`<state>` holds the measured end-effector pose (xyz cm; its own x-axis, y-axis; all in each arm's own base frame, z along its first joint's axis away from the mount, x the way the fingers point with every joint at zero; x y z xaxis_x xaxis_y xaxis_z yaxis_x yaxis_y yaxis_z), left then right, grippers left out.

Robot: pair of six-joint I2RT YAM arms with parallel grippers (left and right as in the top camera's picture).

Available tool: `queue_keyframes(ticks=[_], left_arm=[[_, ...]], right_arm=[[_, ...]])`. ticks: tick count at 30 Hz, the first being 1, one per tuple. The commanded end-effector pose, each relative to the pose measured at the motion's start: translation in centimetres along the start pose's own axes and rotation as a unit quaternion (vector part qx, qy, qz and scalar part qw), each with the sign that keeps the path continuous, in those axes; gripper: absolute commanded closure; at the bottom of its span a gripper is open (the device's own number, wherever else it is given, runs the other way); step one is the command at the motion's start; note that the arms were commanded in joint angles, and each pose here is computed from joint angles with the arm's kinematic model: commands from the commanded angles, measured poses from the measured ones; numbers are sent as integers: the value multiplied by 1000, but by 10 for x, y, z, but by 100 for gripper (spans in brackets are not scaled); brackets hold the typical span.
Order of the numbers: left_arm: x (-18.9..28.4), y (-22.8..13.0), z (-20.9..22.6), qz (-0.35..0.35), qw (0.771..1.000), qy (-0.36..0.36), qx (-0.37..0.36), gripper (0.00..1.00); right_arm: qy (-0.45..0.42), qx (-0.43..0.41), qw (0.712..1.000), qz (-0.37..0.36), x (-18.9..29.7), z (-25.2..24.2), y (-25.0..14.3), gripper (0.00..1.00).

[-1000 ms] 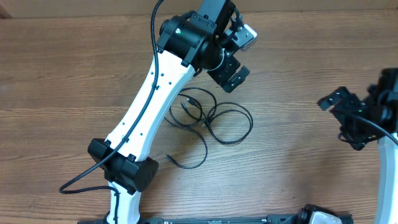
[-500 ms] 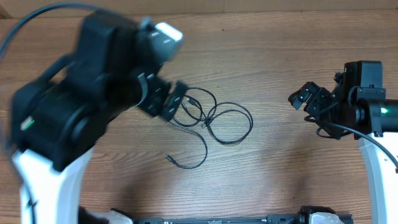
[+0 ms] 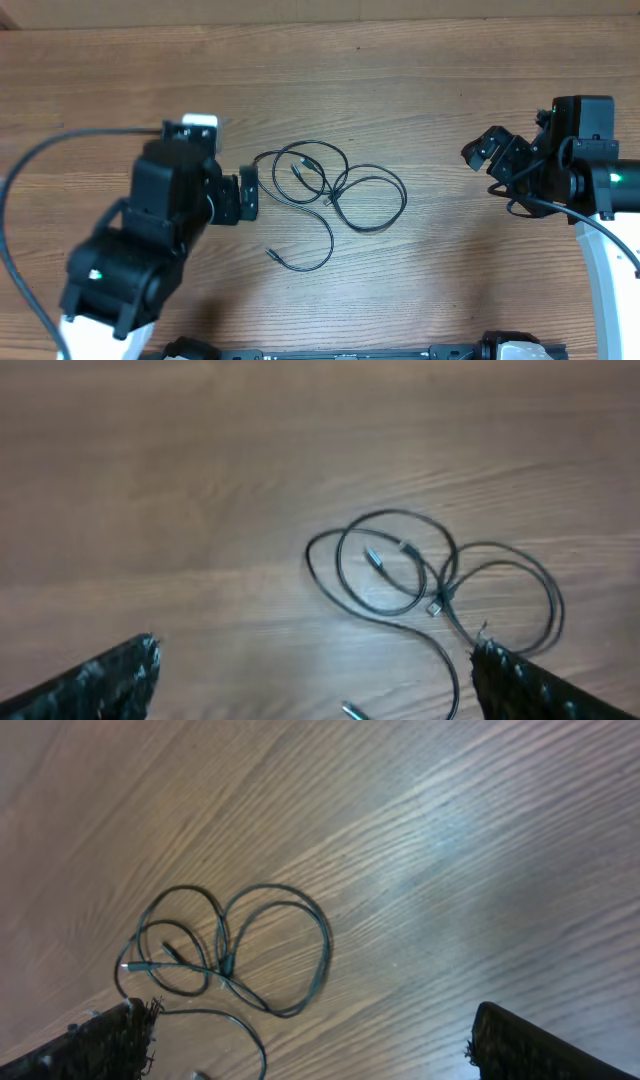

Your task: Untangle cables

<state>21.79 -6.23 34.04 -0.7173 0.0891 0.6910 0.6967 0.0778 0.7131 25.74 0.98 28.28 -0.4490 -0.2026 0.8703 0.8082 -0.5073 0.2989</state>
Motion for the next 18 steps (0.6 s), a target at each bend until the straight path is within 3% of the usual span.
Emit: queue_keyframes(ticks=[1,5,12,14,16,18], left_arm=[[-41,-34,-5,70,994,-20,86,0],[-79,-52,-23,136,983,-76,97,0],[-132,-50,-52,185,962,-150,133,1],[-151,-55,-57,216,944,-137,207,0],[-168,-66,-58,250,929,-107,253,9],[-182,-73,-62,265,923,-98,261,13]], right_arm=[[16,4,1000,2,0,5,0,0],[18,5,1000,-2,0,6,2,0],[22,7,1000,-9,0,7,4,0],[21,7,1000,-9,0,7,4,0],[22,7,1000,-9,0,7,4,0],[22,7,1000,-9,0,7,4,0]])
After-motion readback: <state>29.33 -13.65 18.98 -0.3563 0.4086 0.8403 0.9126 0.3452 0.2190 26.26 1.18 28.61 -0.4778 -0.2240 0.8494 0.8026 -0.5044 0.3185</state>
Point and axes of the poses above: each gripper's point midway between its finger pads, its own x axis back along the fingers, its own z axis along the line the jaws close on, y = z × x, the point moved 7 cm from there along x, back along the fingers, and after that the axes turned 4 degrees about x, right-handed, at the moved point
